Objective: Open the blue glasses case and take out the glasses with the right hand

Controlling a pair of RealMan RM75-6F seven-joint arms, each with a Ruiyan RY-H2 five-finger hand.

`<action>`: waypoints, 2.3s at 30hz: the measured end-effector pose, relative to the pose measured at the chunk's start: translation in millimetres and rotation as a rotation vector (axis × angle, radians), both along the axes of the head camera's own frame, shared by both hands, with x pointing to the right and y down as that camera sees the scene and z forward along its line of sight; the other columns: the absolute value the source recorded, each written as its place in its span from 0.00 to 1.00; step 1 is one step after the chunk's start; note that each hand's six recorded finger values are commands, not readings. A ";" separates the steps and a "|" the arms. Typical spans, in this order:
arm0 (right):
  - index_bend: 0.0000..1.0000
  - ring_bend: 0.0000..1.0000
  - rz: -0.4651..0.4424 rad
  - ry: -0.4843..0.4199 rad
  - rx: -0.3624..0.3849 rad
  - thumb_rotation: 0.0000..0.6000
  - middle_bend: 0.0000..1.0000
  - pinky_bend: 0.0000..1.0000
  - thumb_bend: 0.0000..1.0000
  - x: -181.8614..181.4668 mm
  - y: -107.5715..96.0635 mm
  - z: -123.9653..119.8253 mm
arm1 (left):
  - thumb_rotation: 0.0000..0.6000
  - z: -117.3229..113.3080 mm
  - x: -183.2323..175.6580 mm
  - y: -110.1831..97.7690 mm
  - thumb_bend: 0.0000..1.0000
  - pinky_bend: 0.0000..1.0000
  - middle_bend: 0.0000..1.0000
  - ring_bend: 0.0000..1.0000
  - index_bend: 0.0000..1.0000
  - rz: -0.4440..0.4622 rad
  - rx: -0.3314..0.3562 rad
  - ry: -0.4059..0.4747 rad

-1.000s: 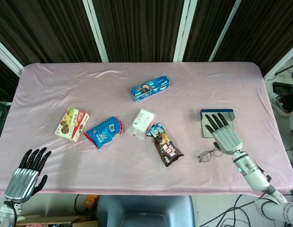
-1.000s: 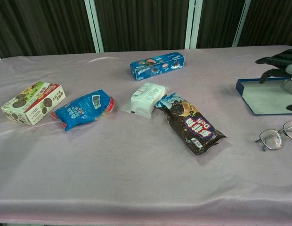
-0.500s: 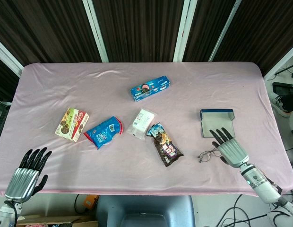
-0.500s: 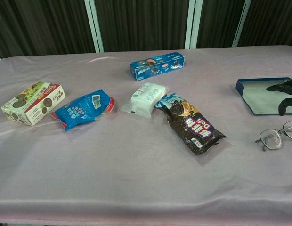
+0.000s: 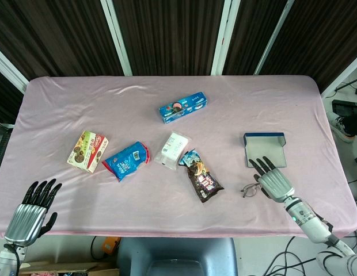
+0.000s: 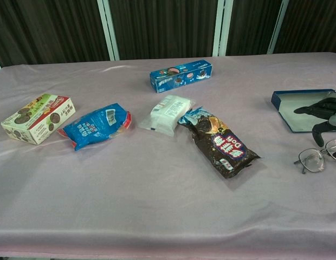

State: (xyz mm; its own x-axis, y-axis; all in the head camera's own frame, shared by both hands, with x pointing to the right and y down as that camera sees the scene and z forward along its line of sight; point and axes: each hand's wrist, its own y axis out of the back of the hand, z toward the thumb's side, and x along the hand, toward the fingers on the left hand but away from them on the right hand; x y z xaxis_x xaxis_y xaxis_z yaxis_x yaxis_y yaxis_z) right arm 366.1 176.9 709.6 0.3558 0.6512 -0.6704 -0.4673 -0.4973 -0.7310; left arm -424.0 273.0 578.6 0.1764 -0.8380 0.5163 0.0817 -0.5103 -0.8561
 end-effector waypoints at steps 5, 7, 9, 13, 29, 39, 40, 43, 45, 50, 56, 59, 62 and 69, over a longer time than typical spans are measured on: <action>0.61 0.00 -0.003 0.002 -0.005 1.00 0.00 0.00 0.53 -2.4 0.2 3.5 | 1.00 -0.2 0.1 0.0 0.41 0.00 0.00 0.00 0.00 0.001 0.000 0.000; 0.62 0.00 -0.003 0.001 -0.006 1.00 0.00 0.00 0.54 -3.0 0.3 4.1 | 1.00 -0.2 0.1 0.0 0.41 0.00 0.00 0.00 0.00 0.000 0.001 0.000; 0.63 0.00 -0.001 0.002 -0.009 1.00 0.00 0.00 0.56 -3.4 0.3 5.4 | 1.00 -0.3 -0.3 -0.1 0.41 0.00 0.00 0.00 0.00 -0.001 0.001 0.001; 0.66 0.00 0.004 0.001 -0.016 1.00 0.00 0.00 0.58 -4.5 0.6 7.6 | 1.00 -0.9 -0.8 -0.2 0.41 0.00 0.00 0.00 0.00 -0.003 0.002 0.002; 0.75 0.00 0.019 -0.007 -0.032 1.00 0.04 0.00 0.65 -4.9 4.6 12.6 | 1.00 -1.7 -0.8 0.3 0.41 0.00 0.00 0.00 0.00 -0.001 0.003 0.005; 0.79 0.00 0.026 -0.050 0.005 1.00 0.06 0.00 0.75 -9.9 -1.8 -2.1 | 1.00 -2.5 -0.5 1.2 0.41 0.00 0.00 0.00 0.00 0.001 0.004 0.008; 0.79 0.00 0.025 -0.055 0.008 1.00 0.06 0.00 0.75 -11.4 -2.4 -3.8 | 1.00 -2.4 -0.3 1.2 0.41 0.00 0.00 0.00 0.00 0.002 0.003 0.008; 0.79 0.00 0.020 -0.080 0.016 1.00 0.06 0.00 0.75 -19.6 -4.3 -9.8 | 1.00 -2.6 0.1 1.6 0.41 0.00 0.00 0.00 0.00 0.003 0.003 0.010; 0.78 0.00 0.013 -0.101 0.020 1.00 0.06 0.00 0.75 -28.5 -5.5 -14.3 | 1.00 -3.1 -0.2 1.5 0.41 0.00 0.00 0.00 0.00 0.002 0.004 0.011; 0.78 0.00 -0.006 -0.173 0.023 1.00 0.06 0.00 0.75 -62.8 -7.9 -27.4 | 1.00 -5.2 -1.6 0.9 0.41 0.00 0.00 0.00 0.00 -0.003 0.008 0.019; 0.78 0.00 -0.025 -0.266 0.016 1.00 0.06 0.00 0.75 -122.1 -13.0 -43.3 | 1.00 -8.8 -4.6 -0.1 0.41 0.00 0.00 0.00 0.00 -0.012 0.012 0.034; 0.77 0.00 -0.014 -0.298 0.002 1.00 0.06 0.00 0.75 -151.7 -17.1 -44.3 | 1.00 -10.5 -6.6 -0.7 0.41 0.00 0.00 0.00 0.00 -0.017 0.013 0.043; 0.76 0.00 0.016 -0.336 -0.032 1.00 0.06 0.00 0.75 -184.5 -17.3 -39.2 | 1.00 -12.5 -9.2 -1.8 0.41 0.00 0.00 0.00 0.00 -0.024 0.015 0.051; 0.74 0.00 0.069 -0.416 -0.155 1.00 0.06 0.00 0.75 -273.6 4.4 -17.2 | 1.00 -17.7 -17.5 -3.8 0.41 0.00 0.00 0.00 0.00 -0.046 0.024 0.059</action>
